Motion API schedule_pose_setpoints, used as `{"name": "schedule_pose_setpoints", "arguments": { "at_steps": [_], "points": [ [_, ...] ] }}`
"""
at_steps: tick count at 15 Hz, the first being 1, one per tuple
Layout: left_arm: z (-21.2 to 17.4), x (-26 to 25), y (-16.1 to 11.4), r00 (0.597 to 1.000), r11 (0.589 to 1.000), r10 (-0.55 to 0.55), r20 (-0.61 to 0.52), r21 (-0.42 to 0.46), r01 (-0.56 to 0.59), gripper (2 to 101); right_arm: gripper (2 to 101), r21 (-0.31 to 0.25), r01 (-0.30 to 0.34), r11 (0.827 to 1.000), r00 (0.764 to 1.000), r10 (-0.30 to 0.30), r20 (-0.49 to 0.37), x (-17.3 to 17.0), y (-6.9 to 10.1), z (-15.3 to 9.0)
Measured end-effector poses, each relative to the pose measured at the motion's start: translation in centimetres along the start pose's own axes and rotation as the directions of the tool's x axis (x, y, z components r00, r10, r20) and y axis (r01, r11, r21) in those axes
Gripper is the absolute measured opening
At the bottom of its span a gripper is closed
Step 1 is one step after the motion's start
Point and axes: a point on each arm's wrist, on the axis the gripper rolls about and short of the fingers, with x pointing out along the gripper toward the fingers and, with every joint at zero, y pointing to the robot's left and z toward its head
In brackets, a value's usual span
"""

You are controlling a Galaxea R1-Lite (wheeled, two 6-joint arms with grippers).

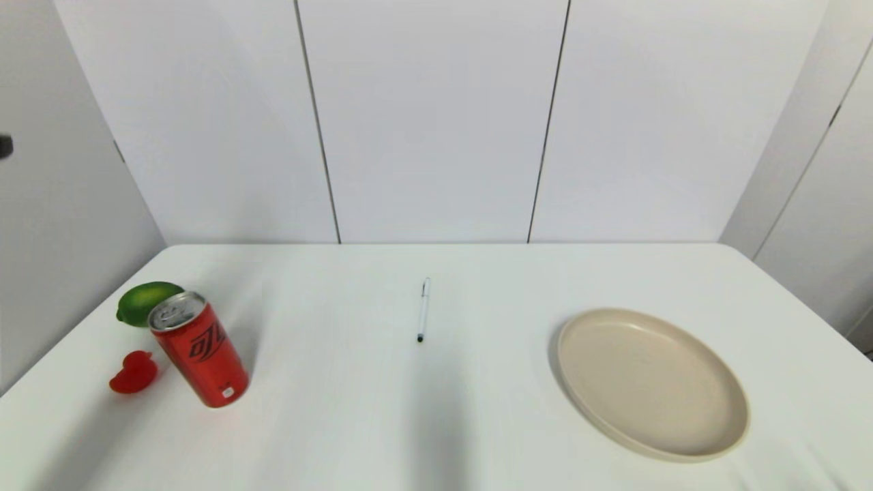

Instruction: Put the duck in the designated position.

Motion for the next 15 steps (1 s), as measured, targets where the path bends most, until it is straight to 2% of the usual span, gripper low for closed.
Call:
{"name": "schedule_pose_setpoints", "arguments": {
  "at_steps": [1,3,9,15],
  "points": [
    [-1.3,-0.7,-0.6,0.999,0.999,-0.046,-0.027,-0.006,0.046,96.0,97.1,0.000,0.000,1.000,1.000,0.000,0.000,0.0,0.0,0.0],
    [-3.9,-2.0,-1.6,0.996,0.998,-0.061,-0.061,-0.016,0.061,96.4,97.1,0.000,0.000,1.000,1.000,0.000,0.000,0.0,0.0,0.0],
    [-13.9,-3.5,-4.4,0.989,0.994,0.090,-0.119,-0.055,-0.097,97.0,97.1,0.000,0.000,1.000,1.000,0.000,0.000,0.0,0.0,0.0],
    [-24.9,-3.5,-7.7,0.988,0.977,0.154,-0.012,-0.146,-0.154,97.1,97.1,0.000,0.000,1.000,1.000,0.000,0.000,0.0,0.0,0.0]
  ]
}}
